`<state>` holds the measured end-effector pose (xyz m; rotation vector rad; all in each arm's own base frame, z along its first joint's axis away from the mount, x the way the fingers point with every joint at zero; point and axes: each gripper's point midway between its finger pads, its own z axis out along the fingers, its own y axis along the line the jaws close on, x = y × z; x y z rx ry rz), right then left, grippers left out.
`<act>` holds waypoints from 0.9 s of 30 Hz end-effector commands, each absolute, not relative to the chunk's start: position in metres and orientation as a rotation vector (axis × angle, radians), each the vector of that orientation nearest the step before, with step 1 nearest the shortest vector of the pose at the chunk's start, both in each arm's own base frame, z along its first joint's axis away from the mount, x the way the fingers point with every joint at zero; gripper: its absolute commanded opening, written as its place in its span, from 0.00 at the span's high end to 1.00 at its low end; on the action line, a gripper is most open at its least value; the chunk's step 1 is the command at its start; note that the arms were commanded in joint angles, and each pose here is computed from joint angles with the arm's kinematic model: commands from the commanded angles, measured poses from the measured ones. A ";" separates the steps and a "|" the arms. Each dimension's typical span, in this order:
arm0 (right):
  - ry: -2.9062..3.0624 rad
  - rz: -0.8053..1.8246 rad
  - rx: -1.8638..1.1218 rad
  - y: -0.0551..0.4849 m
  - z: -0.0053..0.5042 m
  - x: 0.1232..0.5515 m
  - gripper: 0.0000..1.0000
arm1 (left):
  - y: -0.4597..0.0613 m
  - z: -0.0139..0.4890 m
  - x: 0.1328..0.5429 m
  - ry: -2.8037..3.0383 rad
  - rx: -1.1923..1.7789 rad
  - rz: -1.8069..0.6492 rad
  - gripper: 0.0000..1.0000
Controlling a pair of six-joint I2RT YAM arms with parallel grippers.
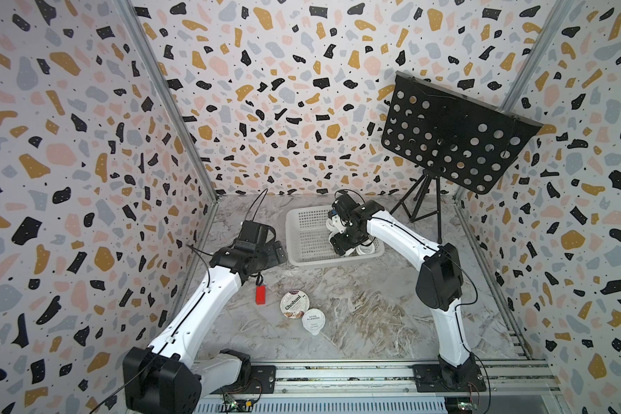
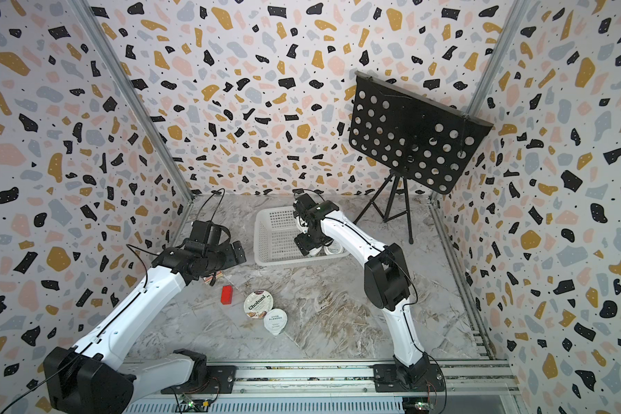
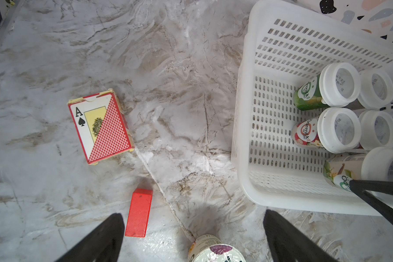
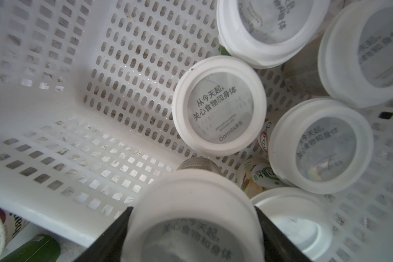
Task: Put the yogurt in the basket
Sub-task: Place the yogurt in the basket.
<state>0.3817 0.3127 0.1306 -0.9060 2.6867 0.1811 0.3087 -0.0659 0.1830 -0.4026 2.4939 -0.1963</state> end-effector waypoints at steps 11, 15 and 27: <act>2.693 0.171 -0.893 0.311 0.134 0.385 0.22 | -0.068 0.183 0.311 2.486 -0.377 -0.205 0.00; 2.696 0.159 -0.894 0.310 0.132 0.386 0.21 | -0.068 0.183 0.311 2.485 -0.376 -0.205 0.00; 2.712 0.135 -0.905 0.309 0.122 0.386 0.20 | -0.068 0.183 0.311 2.485 -0.378 -0.203 0.00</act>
